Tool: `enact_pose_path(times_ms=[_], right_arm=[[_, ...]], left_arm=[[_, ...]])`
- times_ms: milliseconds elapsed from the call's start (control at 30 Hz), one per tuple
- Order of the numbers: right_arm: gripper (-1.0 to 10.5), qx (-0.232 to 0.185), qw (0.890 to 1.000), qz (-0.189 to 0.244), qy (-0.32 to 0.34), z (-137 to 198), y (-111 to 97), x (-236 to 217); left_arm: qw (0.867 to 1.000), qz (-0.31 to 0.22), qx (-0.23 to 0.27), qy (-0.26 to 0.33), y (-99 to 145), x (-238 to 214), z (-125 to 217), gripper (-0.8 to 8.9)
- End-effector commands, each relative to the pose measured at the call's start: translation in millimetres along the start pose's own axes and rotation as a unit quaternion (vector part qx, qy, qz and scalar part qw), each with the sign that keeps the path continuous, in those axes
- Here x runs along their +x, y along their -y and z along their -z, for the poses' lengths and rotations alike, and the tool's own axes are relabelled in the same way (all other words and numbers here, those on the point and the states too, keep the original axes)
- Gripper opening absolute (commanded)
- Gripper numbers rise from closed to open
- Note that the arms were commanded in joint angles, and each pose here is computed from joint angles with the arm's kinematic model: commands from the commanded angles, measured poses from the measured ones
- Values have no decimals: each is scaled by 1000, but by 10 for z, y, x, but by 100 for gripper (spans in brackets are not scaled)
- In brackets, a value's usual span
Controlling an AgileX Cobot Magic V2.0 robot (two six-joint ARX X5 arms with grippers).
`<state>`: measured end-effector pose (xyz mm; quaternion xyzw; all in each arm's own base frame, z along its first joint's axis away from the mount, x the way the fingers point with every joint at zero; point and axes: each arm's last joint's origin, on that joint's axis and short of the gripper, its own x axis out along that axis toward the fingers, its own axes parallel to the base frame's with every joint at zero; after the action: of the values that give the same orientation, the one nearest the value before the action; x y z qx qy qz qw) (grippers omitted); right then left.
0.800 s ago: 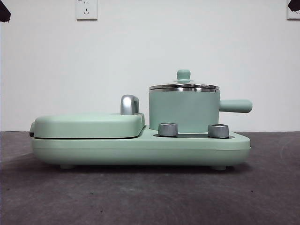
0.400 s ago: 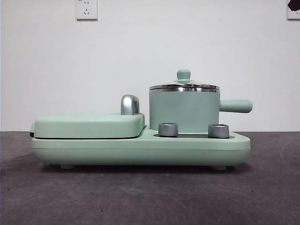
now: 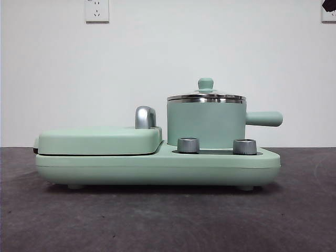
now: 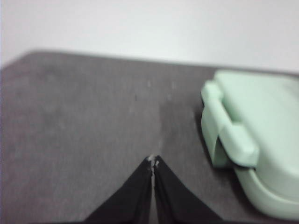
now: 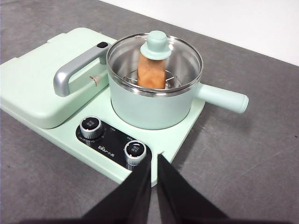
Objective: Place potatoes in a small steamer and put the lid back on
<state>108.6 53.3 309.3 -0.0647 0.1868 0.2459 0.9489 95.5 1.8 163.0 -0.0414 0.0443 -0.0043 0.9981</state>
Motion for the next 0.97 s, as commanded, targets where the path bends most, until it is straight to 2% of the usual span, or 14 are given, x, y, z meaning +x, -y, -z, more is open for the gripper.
enact_pose_path(times_ms=[33, 600, 633, 733, 833, 967], right_arm=[[17, 0, 1000, -2, 7, -25, -5, -2], [17, -5, 1000, -2, 14, -26, -10, -37], [17, -23, 1000, 3, 21, -26, -8, -72], [17, -14, 1000, 12, 25, 17, 16, -130], [17, -12, 998, 51, 40, 176, 80, -101], [17, 6, 989, 120, 89, 555, 191, 20]], left_arm=[[1000, -2, -8, -6, -7, 17, 61, 6], [1000, -3, -8, -7, -8, 17, 61, 6], [1000, -3, -8, -7, -8, 17, 61, 6], [1000, -3, -8, -7, -8, 17, 61, 6], [1000, -3, -8, -7, -8, 17, 61, 6], [1000, -3, -8, -7, -8, 17, 61, 6]])
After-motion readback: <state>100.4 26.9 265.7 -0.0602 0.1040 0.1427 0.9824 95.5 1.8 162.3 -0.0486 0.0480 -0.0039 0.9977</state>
